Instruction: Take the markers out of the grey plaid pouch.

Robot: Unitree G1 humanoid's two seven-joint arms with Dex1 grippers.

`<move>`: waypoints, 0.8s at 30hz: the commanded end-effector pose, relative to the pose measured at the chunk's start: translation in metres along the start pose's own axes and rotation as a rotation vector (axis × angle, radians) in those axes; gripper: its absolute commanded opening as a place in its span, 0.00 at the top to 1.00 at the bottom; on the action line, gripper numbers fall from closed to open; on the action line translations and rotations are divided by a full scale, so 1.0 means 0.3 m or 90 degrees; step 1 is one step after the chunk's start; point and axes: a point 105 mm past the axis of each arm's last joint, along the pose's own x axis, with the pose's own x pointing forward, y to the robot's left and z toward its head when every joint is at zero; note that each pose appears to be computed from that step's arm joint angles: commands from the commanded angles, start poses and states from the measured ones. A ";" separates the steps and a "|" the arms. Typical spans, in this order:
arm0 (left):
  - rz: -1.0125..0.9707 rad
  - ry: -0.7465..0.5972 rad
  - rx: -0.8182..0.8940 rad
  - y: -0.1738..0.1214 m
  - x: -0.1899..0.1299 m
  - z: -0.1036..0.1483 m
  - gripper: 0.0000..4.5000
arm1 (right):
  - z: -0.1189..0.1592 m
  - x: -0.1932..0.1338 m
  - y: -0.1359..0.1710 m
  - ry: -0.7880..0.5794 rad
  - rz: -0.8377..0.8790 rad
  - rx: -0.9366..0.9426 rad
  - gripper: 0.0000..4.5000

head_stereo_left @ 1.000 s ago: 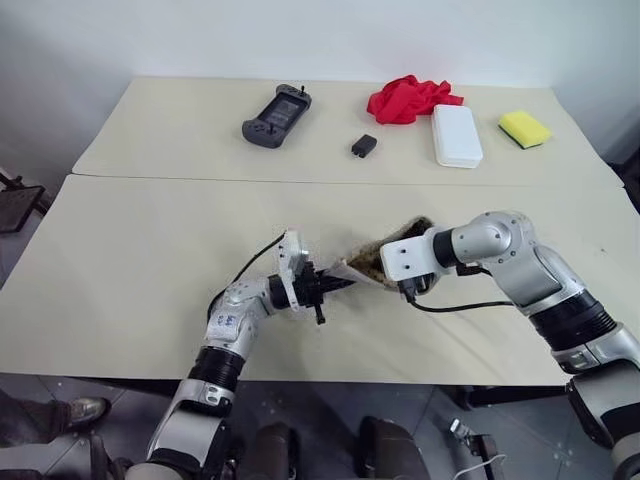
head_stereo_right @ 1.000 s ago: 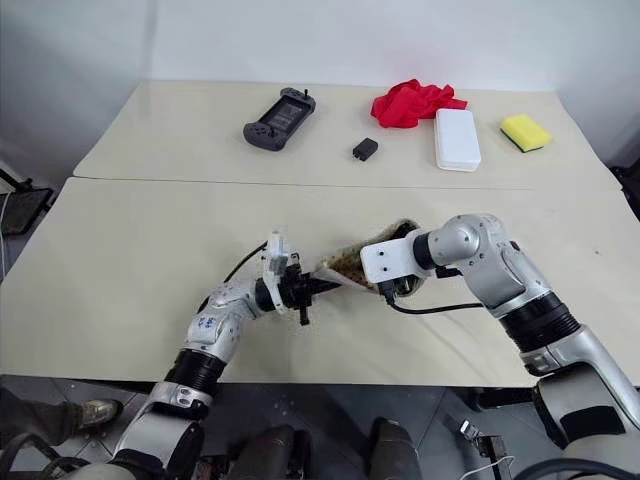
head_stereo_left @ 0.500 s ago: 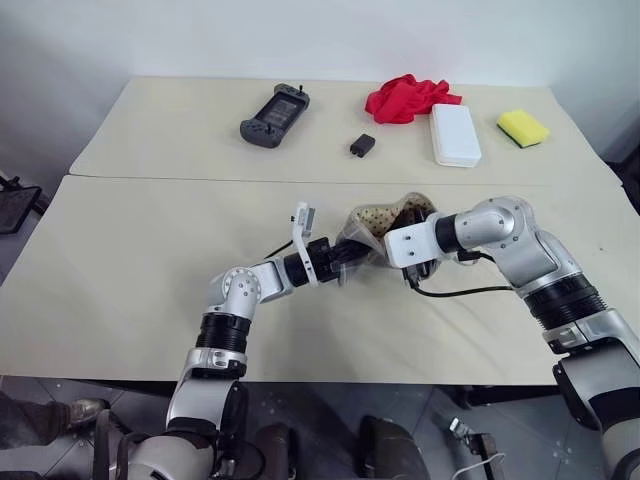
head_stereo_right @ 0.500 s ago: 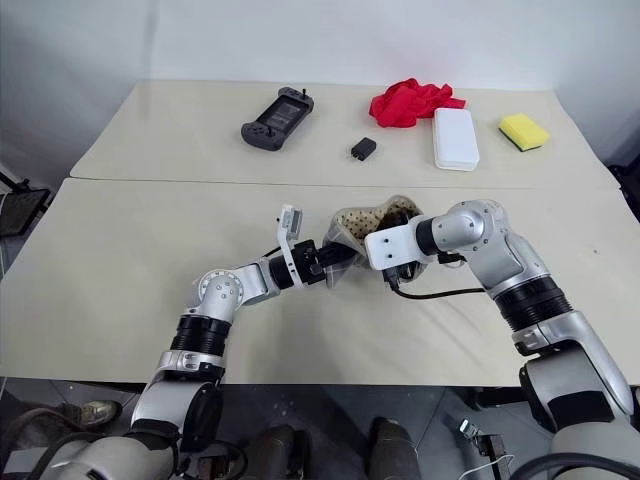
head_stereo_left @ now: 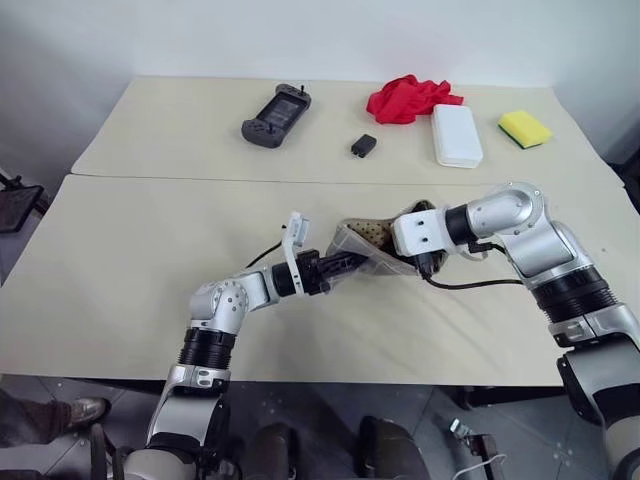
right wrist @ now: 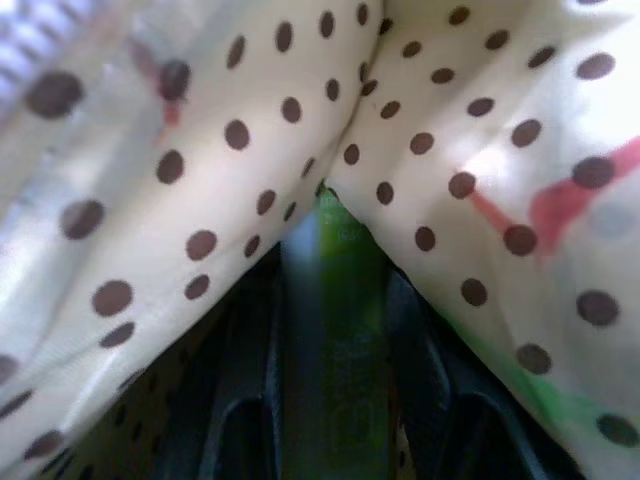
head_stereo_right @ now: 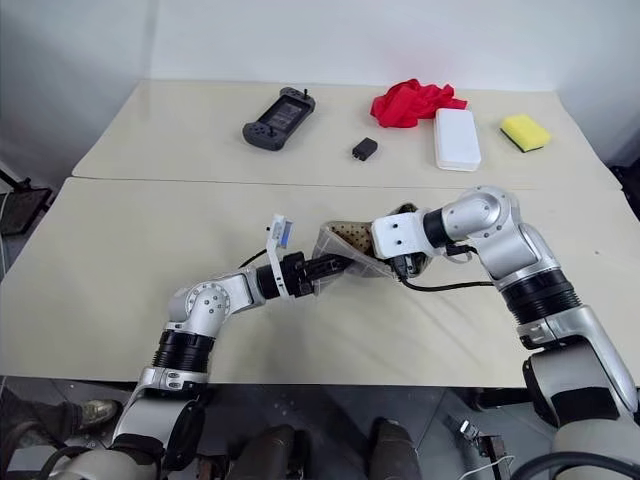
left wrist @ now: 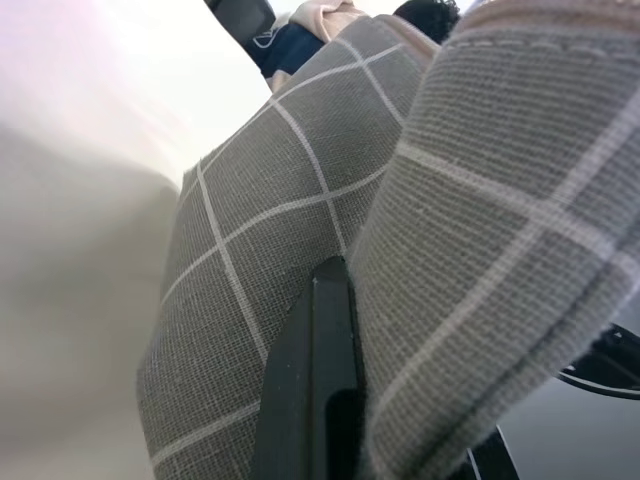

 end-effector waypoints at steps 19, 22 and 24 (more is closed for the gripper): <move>-0.016 0.027 0.199 0.011 -0.076 -0.075 1.00 | -0.031 -0.154 -0.038 -0.206 -0.160 0.171 0.76; -0.027 0.038 0.216 0.006 -0.081 -0.088 1.00 | 0.012 -0.187 -0.053 -0.267 -0.177 0.171 0.76; -0.026 0.018 0.181 0.005 -0.085 -0.078 1.00 | 0.022 -0.215 -0.035 -0.279 -0.166 0.173 0.76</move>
